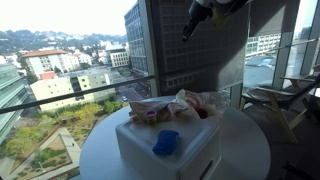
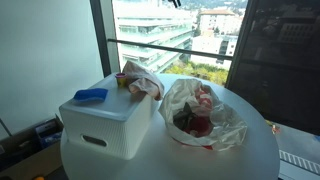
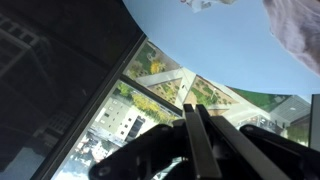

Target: Put all the objects on the basket into the carrier bag

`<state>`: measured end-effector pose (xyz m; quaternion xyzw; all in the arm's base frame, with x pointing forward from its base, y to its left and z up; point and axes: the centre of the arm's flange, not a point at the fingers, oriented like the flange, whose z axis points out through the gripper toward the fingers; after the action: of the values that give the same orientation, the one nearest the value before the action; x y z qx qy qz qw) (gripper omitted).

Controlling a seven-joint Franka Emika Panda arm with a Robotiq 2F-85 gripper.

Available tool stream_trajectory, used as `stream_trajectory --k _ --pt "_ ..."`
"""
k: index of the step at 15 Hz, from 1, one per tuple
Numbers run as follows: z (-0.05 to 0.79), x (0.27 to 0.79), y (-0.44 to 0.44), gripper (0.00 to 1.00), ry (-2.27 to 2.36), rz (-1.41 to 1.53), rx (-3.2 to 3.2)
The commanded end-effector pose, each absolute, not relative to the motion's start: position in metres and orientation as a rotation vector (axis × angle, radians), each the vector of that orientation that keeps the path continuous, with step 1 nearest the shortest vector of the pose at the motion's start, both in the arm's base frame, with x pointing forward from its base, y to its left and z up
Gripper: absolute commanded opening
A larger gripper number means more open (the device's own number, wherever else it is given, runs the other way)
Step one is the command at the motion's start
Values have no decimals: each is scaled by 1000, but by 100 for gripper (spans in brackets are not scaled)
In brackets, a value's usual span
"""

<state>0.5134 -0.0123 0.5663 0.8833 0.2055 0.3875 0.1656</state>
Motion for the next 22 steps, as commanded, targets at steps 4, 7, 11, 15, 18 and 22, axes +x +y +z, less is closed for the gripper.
stream_trajectory --k 4,7,11,15,18,22 --pt "520 508 0 56 646 969 2695" --pt "460 530 25 79 733 849 2805" --pt "382 566 43 100 787 684 2855" --pt "327 601 56 100 830 572 2920" --pt "307 624 71 100 842 563 2964" --pt "289 634 73 75 863 527 2977"
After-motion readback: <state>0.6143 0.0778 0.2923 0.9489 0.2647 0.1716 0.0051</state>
